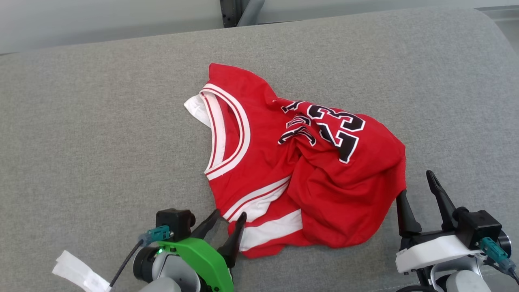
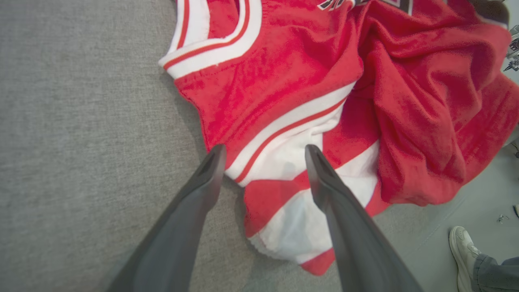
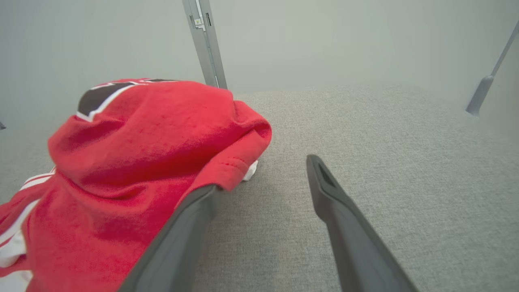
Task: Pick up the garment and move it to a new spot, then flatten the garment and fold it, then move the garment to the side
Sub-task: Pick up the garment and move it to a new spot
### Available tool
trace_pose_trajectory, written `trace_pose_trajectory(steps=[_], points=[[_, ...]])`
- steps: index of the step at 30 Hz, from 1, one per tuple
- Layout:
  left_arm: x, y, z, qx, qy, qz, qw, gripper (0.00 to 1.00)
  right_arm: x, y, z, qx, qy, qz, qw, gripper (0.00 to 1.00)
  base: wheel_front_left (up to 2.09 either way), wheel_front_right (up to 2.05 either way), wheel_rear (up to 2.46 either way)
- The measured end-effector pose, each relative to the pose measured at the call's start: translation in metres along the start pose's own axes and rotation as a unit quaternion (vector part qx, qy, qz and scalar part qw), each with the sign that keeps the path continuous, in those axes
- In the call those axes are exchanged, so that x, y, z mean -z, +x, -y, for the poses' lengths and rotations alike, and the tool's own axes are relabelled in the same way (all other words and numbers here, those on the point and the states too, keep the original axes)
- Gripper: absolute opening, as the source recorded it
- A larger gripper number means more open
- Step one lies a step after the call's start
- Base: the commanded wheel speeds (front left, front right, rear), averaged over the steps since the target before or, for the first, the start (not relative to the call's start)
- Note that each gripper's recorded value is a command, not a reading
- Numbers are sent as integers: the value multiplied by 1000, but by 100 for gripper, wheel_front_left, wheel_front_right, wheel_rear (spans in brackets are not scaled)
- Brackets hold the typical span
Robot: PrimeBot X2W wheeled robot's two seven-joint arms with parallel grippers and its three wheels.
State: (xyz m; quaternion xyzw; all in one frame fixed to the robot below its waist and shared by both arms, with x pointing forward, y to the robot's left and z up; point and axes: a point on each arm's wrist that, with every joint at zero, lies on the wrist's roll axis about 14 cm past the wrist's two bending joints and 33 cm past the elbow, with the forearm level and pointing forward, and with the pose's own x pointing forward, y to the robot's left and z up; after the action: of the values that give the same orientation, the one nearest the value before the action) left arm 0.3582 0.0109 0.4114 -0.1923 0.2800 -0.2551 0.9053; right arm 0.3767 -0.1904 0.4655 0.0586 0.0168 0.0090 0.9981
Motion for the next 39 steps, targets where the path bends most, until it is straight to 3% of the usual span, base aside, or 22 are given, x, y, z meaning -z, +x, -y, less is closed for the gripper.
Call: trace_pose_trajectory(steps=[5,10,18,19,20,24,30,31,39], points=[[11,-17,-15,-38,-7,-26,999,100,0,3,-11,-17,2,0,1000,100,0,0,0],[24,-16,8,-12,-50,-50,997,100,-2,4,-17,-25,3,4,1000,100,0,0,0],[53,-5,12,-8,-45,-96,994,100,-1,2,-12,-17,2,2,1000,100,0,0,0],[54,-3,13,-3,-46,-95,994,44,-1,1,-10,-15,1,2,1000,100,0,0,0],[53,-2,17,6,-44,-96,994,0,-1,0,-9,-13,1,1,1000,100,0,0,0],[30,6,31,40,-42,-56,997,0,-2,-2,-3,-3,0,3,1000,100,0,0,0],[-67,1,73,116,14,79,990,0,-3,-4,0,1,2,4,1000,100,0,0,0],[-67,1,73,116,14,79,990,0,-3,-4,0,1,2,4,1000,100,0,0,0],[-171,-35,119,169,85,218,958,0,-3,-5,-6,-6,12,5,1000,100,0,0,0]])
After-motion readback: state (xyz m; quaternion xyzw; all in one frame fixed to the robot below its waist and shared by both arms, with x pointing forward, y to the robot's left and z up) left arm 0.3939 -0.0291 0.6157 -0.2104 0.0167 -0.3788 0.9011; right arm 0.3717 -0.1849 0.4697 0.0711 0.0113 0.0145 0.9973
